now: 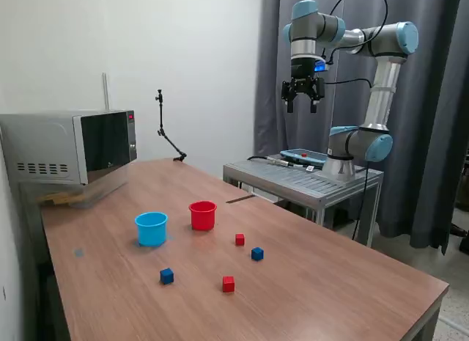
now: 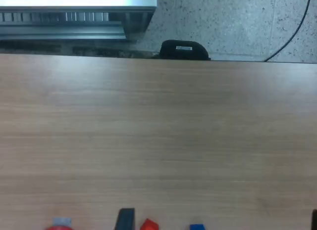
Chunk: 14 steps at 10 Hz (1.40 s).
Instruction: Place red objects in the red bin, and blue objects in the blue bin.
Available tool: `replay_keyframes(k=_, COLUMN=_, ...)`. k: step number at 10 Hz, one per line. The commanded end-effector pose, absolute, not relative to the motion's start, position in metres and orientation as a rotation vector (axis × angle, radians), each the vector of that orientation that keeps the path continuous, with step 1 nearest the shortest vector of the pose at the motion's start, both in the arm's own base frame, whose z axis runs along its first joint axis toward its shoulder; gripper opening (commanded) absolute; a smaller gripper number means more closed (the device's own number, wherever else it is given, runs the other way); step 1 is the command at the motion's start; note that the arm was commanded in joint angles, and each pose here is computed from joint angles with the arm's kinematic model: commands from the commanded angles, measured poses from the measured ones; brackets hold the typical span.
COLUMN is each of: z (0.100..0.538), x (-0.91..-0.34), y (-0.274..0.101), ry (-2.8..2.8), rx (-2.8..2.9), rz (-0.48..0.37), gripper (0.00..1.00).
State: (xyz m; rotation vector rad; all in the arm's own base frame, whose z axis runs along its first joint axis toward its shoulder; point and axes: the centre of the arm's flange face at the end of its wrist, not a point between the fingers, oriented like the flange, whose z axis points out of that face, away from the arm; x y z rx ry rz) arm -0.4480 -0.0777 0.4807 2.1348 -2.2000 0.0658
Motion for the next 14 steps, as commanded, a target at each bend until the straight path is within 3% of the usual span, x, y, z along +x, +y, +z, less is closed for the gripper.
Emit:
replay_keyframes(k=1, z=0.4816, x=-0.4482, y=-0.0776, ry=-2.199, rx=2.134, rz=0.063, gripper=1.00)
replay_keyframes(k=12, z=0.4796, x=-0.4485, y=-0.0777, ry=-2.201, rx=2.133, rz=0.069, gripper=1.00)
replay_keyframes(k=14, z=0.4838, x=-0.4526, y=-0.0764, ry=-2.190, rx=2.121, rz=0.035, gripper=1.00)
